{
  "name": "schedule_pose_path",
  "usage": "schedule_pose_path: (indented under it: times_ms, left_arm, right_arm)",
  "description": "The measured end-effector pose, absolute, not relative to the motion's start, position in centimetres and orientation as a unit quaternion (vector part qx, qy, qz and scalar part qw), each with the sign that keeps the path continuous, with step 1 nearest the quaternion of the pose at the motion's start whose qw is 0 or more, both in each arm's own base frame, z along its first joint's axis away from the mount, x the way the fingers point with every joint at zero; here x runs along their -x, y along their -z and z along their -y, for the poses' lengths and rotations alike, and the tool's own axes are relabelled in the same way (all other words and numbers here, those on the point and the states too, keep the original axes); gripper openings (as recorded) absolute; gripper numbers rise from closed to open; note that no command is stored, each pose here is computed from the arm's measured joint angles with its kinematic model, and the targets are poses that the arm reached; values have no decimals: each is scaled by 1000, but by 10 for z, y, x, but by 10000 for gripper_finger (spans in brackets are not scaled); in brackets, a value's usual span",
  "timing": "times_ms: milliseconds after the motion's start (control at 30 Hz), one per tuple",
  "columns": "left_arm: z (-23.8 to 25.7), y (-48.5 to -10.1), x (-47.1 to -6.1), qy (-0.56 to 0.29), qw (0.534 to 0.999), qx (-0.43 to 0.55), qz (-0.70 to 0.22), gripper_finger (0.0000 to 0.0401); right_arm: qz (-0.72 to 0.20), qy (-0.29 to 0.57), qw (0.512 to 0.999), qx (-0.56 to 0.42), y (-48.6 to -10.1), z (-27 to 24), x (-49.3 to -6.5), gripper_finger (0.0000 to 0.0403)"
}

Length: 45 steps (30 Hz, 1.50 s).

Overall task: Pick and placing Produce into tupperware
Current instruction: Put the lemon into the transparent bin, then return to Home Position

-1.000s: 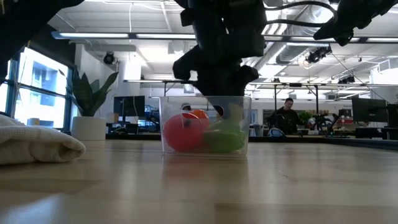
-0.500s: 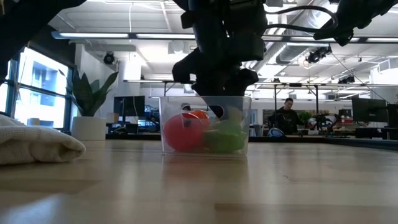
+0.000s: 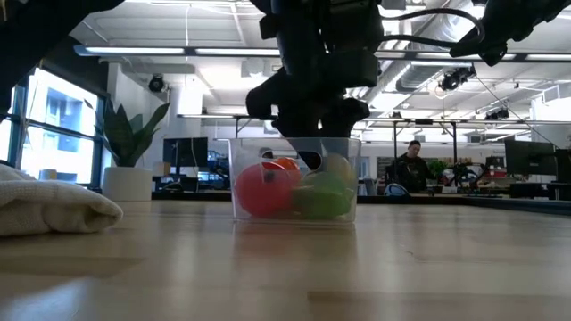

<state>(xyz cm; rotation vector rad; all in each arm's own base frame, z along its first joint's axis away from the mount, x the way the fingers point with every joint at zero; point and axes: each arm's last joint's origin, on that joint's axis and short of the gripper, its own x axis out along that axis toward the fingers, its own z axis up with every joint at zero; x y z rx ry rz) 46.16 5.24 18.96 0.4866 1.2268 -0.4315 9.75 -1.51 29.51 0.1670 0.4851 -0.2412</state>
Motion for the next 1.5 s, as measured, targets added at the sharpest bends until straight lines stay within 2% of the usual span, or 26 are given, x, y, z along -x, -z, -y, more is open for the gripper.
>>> schedule_pose_path:
  times_ms: [267, 533, 767, 1000, 1200, 1500]
  left_arm:
    - [-54, -224, -463, 183, 766, -244, -566, 248]
    - [-54, -288, -452, 169, 763, -243, -574, 248]
    - [-66, -336, -410, 118, 773, -202, -590, 248]
    - [-73, -353, -361, 21, 738, -196, -645, 248]
    - [-62, -342, -304, -23, 795, -191, -575, 248]
    - [-43, -340, -211, -91, 917, -148, -359, 248]
  right_arm:
    - [-239, 119, 960, -82, -295, 15, -97, 0]
    - [-239, 119, 960, -82, -295, 15, -97, 0]
    - [-239, 119, 960, -82, -295, 15, -97, 0]
    - [-240, 119, 960, -82, -295, 15, -98, 0]
    - [-240, 119, 960, -82, -295, 15, -97, 0]
    - [-240, 119, 960, -82, -295, 15, -98, 0]
